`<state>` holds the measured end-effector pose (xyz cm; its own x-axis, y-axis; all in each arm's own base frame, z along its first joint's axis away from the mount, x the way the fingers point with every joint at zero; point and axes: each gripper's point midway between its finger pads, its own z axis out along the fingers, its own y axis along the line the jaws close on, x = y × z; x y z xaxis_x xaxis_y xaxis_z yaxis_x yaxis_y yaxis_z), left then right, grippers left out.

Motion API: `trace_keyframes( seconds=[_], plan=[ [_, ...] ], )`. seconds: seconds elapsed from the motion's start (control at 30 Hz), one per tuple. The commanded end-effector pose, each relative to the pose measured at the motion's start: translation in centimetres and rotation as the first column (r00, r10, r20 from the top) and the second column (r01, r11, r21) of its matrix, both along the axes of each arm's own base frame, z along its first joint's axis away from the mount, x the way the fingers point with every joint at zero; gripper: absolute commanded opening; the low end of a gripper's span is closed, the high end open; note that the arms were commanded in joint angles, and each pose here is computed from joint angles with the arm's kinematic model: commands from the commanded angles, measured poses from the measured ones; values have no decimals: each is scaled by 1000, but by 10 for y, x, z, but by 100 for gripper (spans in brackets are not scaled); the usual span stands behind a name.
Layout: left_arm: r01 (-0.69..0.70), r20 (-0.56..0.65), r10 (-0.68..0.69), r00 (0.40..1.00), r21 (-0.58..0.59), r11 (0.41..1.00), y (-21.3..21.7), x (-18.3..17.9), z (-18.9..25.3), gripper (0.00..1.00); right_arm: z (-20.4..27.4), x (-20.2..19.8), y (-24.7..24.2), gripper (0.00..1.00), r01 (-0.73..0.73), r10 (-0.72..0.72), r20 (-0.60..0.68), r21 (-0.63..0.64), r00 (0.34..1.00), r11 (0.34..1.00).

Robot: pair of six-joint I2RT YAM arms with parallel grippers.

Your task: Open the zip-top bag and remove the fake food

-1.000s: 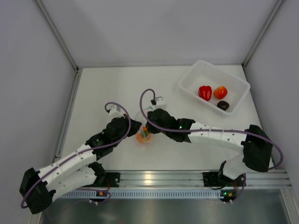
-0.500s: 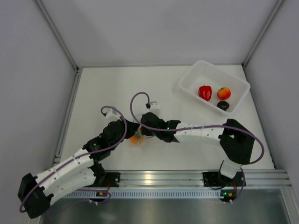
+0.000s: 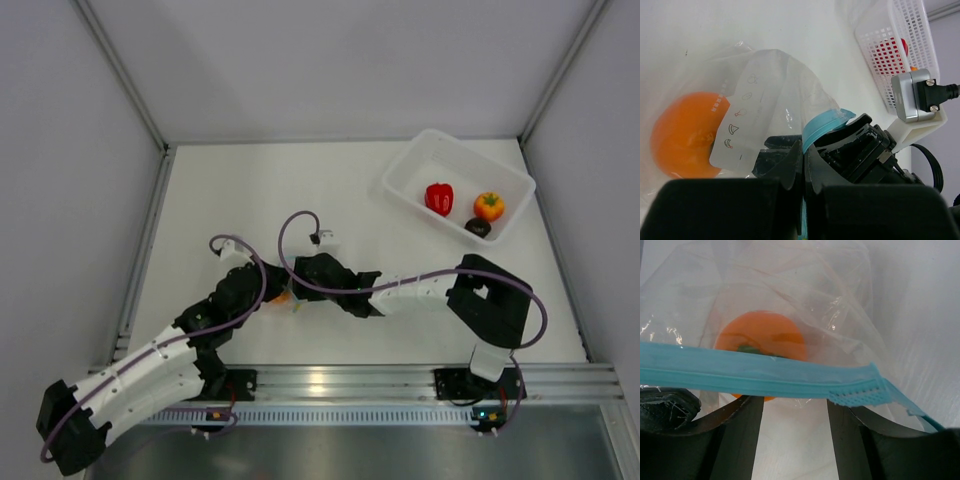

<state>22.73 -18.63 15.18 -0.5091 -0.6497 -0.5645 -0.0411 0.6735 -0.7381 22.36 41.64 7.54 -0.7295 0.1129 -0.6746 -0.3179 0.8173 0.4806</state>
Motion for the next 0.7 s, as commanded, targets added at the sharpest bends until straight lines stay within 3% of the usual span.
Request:
trace_keyframes(
  seconds=[0.0,0.17,0.4,0.5,0.67],
  plan=[
    [14,46,-14,999,-10,1000,-2,2,17,0,21,-8,30,55,-81,75,51,139,996,987],
    [184,81,-188,979,45,982,-27,-4,40,0,10,7,-2,54,71,-72,58,32,996,997],
    [347,106,-349,931,36,937,-68,-4,81,0,-17,11,-51,55,180,-181,45,20,982,983],
    [422,101,-427,898,71,904,-84,-4,84,0,-28,10,-75,56,204,-204,31,11,978,979],
    [523,-10,-524,852,92,848,-105,-9,49,0,-27,17,-136,60,363,-348,116,-174,930,915]
  ],
)
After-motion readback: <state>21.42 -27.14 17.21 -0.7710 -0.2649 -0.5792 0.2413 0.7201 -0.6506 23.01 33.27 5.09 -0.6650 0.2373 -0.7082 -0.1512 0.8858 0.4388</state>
